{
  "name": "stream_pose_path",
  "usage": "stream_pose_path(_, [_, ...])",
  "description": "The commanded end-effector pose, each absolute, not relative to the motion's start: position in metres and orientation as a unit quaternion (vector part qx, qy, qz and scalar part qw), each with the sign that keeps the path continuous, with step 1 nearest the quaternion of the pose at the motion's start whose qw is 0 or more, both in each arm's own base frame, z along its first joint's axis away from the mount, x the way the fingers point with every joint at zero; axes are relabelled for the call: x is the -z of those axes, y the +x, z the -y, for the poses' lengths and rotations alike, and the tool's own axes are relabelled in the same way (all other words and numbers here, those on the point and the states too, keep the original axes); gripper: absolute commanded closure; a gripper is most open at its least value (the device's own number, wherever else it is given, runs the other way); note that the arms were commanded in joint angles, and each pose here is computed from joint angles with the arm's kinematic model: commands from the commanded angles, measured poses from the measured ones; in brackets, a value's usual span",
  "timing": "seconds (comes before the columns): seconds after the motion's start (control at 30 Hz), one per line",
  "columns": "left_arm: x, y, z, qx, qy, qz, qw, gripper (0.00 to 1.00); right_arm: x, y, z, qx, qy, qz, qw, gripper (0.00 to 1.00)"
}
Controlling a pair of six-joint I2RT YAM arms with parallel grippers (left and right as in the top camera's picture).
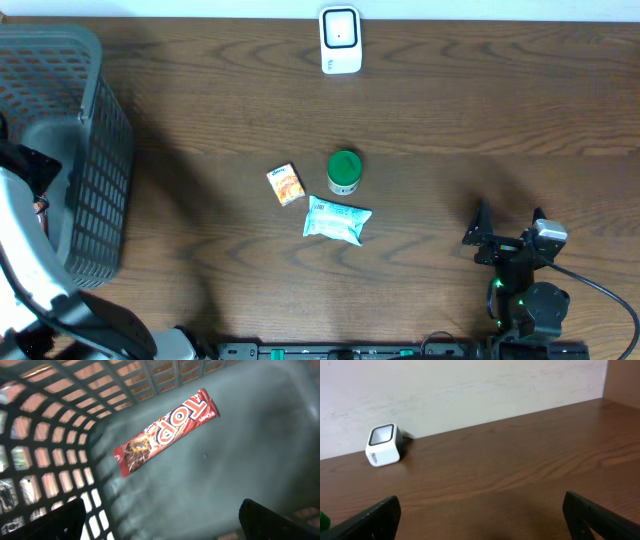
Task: Scan the item barcode
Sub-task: 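Reach the left gripper into the basket and grasp the red Top bar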
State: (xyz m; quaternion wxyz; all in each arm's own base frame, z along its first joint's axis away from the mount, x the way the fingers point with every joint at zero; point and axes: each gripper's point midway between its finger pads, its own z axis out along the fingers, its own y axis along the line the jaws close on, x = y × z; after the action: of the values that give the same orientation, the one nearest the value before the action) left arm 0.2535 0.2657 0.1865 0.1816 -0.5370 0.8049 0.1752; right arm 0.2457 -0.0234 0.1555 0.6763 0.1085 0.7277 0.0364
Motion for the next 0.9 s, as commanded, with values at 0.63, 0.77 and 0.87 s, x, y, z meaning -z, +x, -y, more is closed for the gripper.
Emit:
stream_pose_path(0.63, [-0.045, 0.268, -0.316, -0.172, -0.295, -0.940, 0.023, 0.02, -0.154, 0.246, 0.024, -0.037, 0.113, -0.729, 0.674, 0.01])
stream_pose_path(0.77, [-0.023, 0.266, -0.315, -0.163, -0.293, -0.942, 0.003, 0.02, -0.154, 0.246, 0.024, -0.037, 0.113, -0.729, 0.674, 0.01])
stream_pose_path(0.87, [-0.003, 0.262, -0.311, -0.151, -0.290, -0.945, -0.021, 0.02, -0.154, 0.246, 0.024, -0.037, 0.113, -0.729, 0.674, 0.01])
